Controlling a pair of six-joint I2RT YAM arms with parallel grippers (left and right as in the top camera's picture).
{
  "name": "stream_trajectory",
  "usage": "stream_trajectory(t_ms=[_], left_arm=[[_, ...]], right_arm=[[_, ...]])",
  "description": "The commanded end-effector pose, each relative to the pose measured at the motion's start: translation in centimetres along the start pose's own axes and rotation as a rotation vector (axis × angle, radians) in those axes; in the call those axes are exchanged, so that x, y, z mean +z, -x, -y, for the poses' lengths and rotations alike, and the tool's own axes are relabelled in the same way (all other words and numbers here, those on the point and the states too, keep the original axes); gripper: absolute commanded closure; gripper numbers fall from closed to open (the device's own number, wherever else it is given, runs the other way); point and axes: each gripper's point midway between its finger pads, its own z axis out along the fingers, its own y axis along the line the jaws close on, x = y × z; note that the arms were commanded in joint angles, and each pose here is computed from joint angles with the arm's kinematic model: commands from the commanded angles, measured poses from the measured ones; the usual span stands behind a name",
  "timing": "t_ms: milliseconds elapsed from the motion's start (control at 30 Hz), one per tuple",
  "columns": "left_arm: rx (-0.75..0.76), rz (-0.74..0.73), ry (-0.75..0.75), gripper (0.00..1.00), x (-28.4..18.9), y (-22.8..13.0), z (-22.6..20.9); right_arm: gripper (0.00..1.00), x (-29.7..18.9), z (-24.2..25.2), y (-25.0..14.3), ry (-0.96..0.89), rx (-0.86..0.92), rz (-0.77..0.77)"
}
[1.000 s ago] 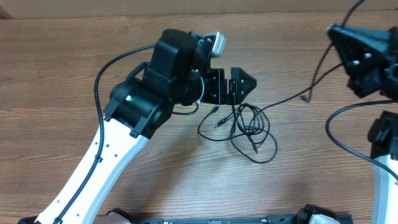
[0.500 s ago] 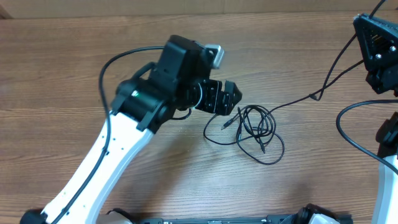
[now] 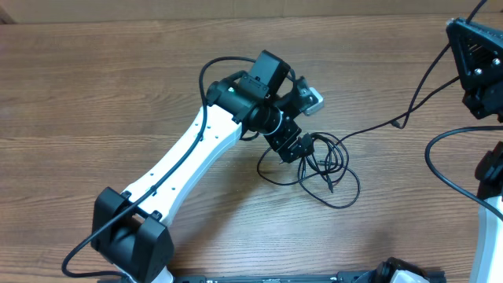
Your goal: Untangle cables
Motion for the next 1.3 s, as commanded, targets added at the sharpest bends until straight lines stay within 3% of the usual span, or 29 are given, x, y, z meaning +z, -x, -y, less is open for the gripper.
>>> stream_trajectory(t_ms=[0,467,600,800,833,867,1133,1267], left_arm=[[0.191,0.006,-0.050,0.00,1.5,0.3,0.1],[0.259,-0.025,-0.217,0.02,7.3,-1.4,0.1],[0.272,0.025,-0.267,0.17,8.3,-0.6,0.4],[0.298,0.066,-0.263,0.76,8.3,0.4,0.3],[0.297,0.061,-0.256,0.91,8.3,0.3,0.2],[0.286,0.052,-0.243,0.96,8.4,0.2,-0.1],[0.031,-0.116,-0.042,0.96,8.3,-2.9,-4.2],[-0.031,-0.170,-0.037,0.96,7.5,-4.6,-5.0]], right_arm=[[0.96,0.0,-0.5,0.4,0.007,-0.012,0.002],[0.96,0.0,-0.5,0.4,0.006,-0.012,0.002],[0.96,0.0,-0.5,0.4,0.007,-0.012,0.001],[0.96,0.0,-0.5,0.4,0.007,-0.012,0.002],[0.96,0.0,-0.5,0.4,0.006,-0.012,0.002],[0.96,0.0,-0.5,0.4,0.004,-0.012,0.006],[0.96,-2.3,2.4,3.8,-0.149,-0.057,0.150],[0.96,-4.9,4.9,6.1,-0.275,-0.095,0.237]])
